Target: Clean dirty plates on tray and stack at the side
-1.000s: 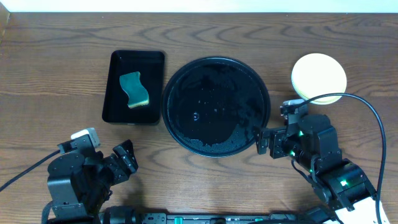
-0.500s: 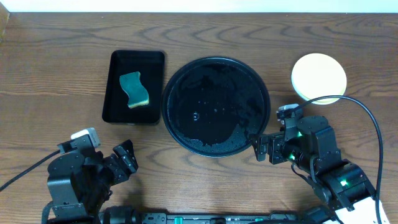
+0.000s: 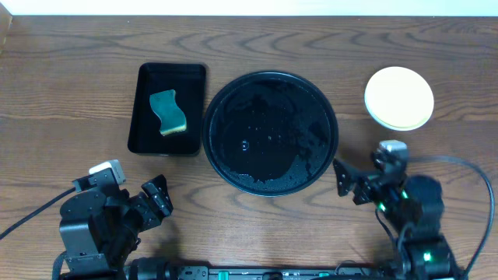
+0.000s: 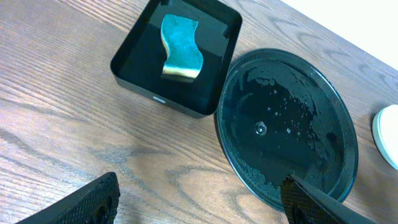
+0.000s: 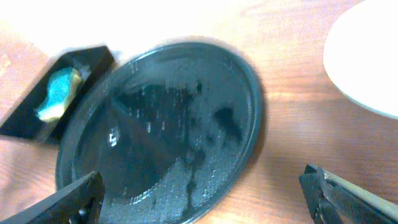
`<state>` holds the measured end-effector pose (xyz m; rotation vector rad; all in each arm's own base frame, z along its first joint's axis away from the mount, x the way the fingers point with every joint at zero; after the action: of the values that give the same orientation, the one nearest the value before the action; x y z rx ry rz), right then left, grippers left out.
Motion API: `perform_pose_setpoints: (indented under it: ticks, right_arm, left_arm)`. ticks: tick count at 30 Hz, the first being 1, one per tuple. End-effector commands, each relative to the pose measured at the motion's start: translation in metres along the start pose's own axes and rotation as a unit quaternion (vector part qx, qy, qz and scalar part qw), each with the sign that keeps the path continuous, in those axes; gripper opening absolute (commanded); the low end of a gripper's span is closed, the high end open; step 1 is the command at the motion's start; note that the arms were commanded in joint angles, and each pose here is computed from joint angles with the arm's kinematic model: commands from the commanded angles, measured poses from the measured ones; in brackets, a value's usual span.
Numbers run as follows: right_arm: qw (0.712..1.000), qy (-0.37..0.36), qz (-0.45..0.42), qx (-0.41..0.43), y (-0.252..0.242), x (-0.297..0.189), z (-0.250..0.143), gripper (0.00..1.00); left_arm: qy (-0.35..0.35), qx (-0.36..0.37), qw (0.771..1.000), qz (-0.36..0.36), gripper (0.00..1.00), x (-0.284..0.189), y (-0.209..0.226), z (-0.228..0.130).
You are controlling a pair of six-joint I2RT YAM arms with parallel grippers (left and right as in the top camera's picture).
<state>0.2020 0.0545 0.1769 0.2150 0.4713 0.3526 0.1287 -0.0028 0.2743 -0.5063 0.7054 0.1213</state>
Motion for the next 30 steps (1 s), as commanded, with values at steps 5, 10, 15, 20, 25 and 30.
perform_pose_setpoints:
  ticks: [5, 10, 15, 20, 25, 30]
  right_arm:
    - [0.988, -0.143, 0.025, -0.045, -0.012, -0.008, -0.023, 0.99]
    - [0.979, -0.194, -0.004, -0.060, -0.016, -0.019, -0.014, 0.99]
    - [0.975, -0.208, -0.066, -0.050, -0.031, -0.025, -0.012, 0.99]
    - [0.969, -0.198, -0.107, -0.104, -0.039, -0.025, -0.014, 0.99]
    - [0.959, -0.190, -0.147, -0.151, -0.046, -0.027, -0.014, 0.99]
    - [0.962, -0.192, -0.144, -0.132, -0.046, -0.027, -0.014, 0.99]
  left_arm:
    - [0.001, 0.004, 1.000, -0.004, 0.84, 0.000, 0.000, -0.001]
    - [0.001, 0.004, 1.000, -0.004, 0.84, 0.000, 0.000, -0.001]
    - [0.001, 0.004, 1.000, -0.004, 0.84, 0.000, 0.000, -0.001]
    - [0.001, 0.004, 1.000, -0.004, 0.84, 0.000, 0.000, -0.001]
    - [0.001, 0.004, 1.000, -0.004, 0.84, 0.000, 0.000, -0.001]
    - [0.001, 0.004, 1.000, -0.004, 0.84, 0.000, 0.000, -0.001]
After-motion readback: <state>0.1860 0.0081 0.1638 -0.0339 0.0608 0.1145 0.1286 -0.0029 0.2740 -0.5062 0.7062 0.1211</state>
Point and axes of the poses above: each gripper's point midway between its finger pads, its own x axis out along the fingers, its own y axis along the line the jaws close on, z = x × y, the point moved 6 cm from there along -x, back along the fingers, and after that the axes turned 4 degrees about -x, right-handed, at the moved point
